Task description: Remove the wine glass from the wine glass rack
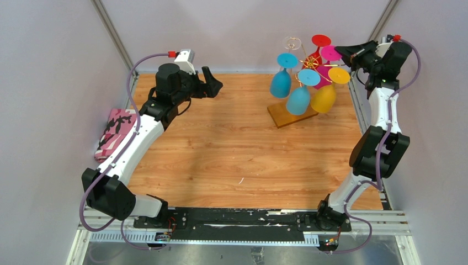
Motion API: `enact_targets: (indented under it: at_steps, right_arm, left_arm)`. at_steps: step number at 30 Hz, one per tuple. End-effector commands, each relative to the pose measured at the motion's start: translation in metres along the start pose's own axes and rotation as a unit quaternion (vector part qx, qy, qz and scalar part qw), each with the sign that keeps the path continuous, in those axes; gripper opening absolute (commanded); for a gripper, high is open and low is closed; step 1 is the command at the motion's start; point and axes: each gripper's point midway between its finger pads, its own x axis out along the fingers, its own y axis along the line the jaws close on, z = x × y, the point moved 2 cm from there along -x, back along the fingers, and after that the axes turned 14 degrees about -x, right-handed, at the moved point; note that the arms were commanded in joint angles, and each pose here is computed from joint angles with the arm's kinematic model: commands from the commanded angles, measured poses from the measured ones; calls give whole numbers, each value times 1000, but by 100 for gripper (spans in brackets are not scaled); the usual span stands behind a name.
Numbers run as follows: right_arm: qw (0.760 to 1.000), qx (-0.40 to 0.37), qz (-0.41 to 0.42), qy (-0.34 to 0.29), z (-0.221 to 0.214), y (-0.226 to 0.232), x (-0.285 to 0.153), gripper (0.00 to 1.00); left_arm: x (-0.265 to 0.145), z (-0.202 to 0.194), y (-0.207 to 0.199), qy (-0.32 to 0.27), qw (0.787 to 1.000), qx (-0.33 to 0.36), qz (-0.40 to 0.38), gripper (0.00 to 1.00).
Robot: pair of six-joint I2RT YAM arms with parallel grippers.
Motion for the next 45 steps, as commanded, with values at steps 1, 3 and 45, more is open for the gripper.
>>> enact_targets:
  at_steps: [1, 3, 45]
  right_arm:
    - [1000, -17, 8, -5, 7, 2, 10, 0]
    - [1000, -17, 12, -11, 12, 1, 12, 0]
    - [939, -296, 138, -104, -33, 276, -165, 0]
  left_arm:
    - [-3, 5, -5, -8, 1000, -1, -8, 91]
    - [-3, 4, -4, -7, 1000, 0, -7, 91]
    - [-26, 52, -82, -68, 976, 2, -208, 90]
